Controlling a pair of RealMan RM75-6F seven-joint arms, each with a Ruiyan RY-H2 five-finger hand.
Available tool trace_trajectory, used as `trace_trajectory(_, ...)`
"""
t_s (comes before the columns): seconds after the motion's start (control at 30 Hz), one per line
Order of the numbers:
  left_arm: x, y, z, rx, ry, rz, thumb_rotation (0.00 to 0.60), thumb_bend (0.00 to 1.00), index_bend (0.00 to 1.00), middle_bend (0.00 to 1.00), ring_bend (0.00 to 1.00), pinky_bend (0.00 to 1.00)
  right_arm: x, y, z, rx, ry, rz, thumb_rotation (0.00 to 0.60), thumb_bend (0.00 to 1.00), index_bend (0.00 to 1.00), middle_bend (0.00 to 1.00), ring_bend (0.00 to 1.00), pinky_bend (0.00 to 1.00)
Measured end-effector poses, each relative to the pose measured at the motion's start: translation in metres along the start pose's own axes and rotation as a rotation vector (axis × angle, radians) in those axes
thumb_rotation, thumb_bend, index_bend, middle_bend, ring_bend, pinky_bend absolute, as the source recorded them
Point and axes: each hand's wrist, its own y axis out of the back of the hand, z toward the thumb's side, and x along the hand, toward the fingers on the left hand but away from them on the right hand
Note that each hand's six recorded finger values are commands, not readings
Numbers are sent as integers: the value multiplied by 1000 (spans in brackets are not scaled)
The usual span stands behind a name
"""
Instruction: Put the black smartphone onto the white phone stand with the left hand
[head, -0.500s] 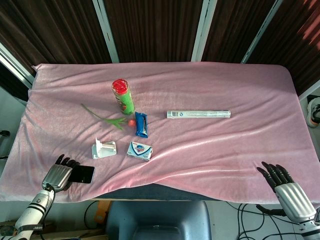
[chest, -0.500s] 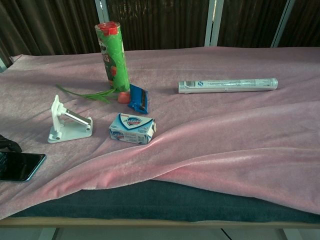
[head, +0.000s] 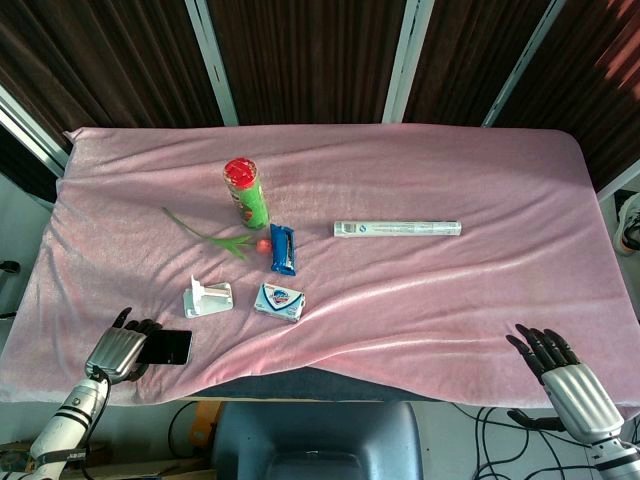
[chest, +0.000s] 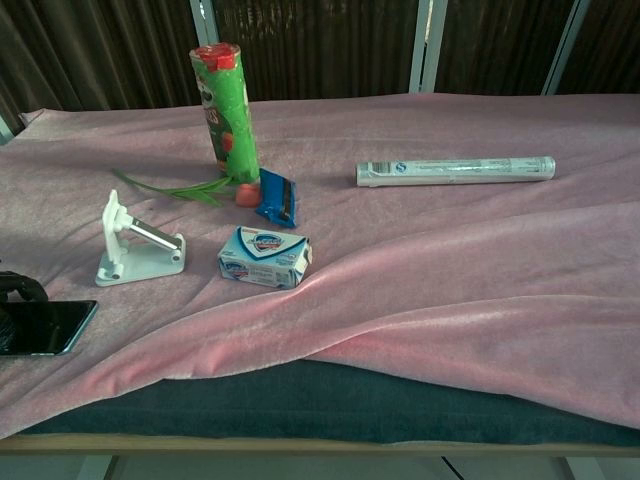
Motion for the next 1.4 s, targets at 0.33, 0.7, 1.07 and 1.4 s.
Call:
trace_trajectory(0.33, 1, 12, -1, -170, -48, 116, 600, 371, 893, 998, 714, 287, 1, 2, -3, -1, -9, -6, 600, 217, 0, 0, 0, 0)
trace_trajectory(0.7, -2, 45, -10, -472, -166, 415, 600, 372, 900, 1000, 714, 280, 1, 1, -2, 2, -7, -3, 600, 217, 0, 0, 0, 0)
trace_trajectory(1.07, 18, 61, 9, -861, -228, 464, 600, 370, 901, 1000, 701, 263, -1, -2, -2, 7, -9, 6, 600, 218, 0, 0, 0, 0)
trace_trajectory(1.4, 39, 66, 31, -1022, -262, 443, 600, 368, 901, 1000, 694, 222, 2, 1, -3, 0, -8, -3, 600, 217, 0, 0, 0, 0)
